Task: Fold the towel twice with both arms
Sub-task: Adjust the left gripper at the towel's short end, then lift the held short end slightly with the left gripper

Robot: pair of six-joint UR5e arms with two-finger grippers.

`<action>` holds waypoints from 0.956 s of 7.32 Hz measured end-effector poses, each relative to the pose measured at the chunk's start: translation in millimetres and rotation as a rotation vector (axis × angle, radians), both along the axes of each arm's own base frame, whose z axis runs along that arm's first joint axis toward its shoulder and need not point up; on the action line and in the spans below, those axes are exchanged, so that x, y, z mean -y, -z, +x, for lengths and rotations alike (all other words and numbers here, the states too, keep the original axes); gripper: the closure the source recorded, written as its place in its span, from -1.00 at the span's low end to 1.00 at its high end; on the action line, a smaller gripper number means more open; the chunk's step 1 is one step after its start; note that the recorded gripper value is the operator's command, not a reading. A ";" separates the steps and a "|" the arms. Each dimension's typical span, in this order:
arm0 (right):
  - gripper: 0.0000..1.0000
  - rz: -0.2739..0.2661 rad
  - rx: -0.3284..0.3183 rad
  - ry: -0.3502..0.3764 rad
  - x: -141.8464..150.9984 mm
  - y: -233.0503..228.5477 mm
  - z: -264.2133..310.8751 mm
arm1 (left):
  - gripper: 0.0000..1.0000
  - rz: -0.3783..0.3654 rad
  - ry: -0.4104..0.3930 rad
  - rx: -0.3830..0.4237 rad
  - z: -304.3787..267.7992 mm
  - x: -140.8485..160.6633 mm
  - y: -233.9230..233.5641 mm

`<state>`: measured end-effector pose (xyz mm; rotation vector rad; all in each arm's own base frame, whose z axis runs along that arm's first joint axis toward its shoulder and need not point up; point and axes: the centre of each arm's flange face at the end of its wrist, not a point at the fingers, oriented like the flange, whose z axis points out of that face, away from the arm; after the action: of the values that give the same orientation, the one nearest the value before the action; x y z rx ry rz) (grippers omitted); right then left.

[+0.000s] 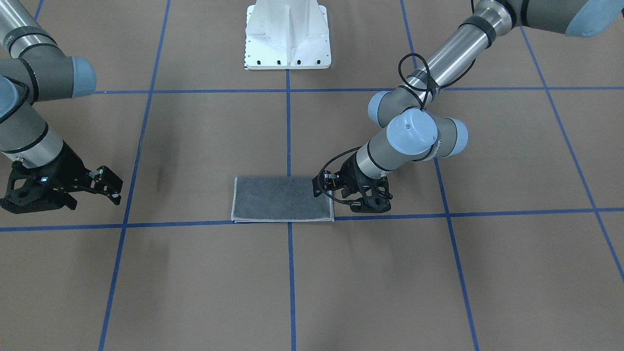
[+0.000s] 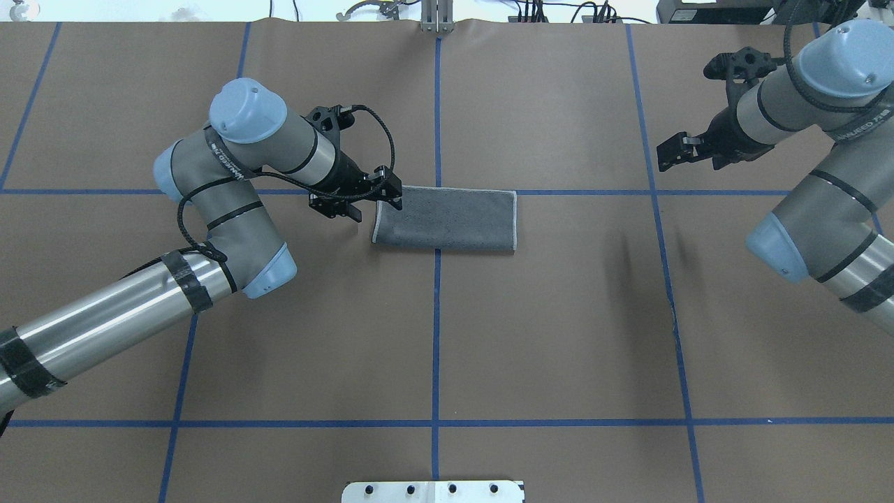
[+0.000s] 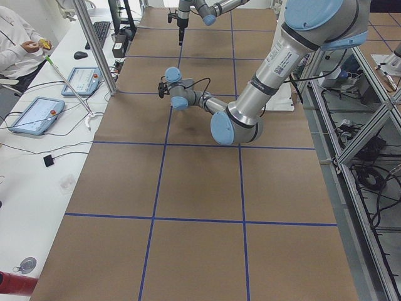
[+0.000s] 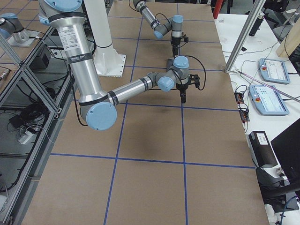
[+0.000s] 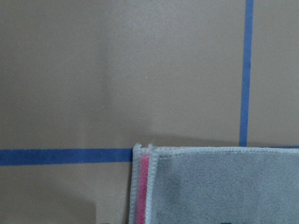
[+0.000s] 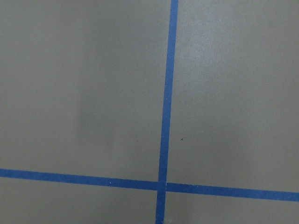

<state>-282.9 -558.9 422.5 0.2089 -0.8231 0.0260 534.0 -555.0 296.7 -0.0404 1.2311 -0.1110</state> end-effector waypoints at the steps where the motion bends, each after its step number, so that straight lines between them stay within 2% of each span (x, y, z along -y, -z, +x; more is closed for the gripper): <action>1: -0.96 -0.002 0.001 -0.002 -0.3 -0.1 0.6 | -0.64 -0.048 0.019 -0.009 -10.6 -9.6 -7.5; 3: -0.96 -0.005 0.007 -0.002 -1.6 1.2 1.3 | -0.59 -0.194 0.080 -0.046 -29.2 -28.3 -14.9; 5: -0.96 -0.005 0.012 -0.001 -2.4 2.9 1.6 | -0.59 -0.329 0.214 -0.112 -36.2 -30.4 -11.3; 7: -0.96 -0.004 0.014 -0.002 -3.1 3.9 2.0 | -0.59 -0.415 0.337 -0.140 -38.3 -26.6 -17.0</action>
<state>-280.9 -555.8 418.6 0.2057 -0.8362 0.0308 495.7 -528.4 313.7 -0.2039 1.3291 -0.6653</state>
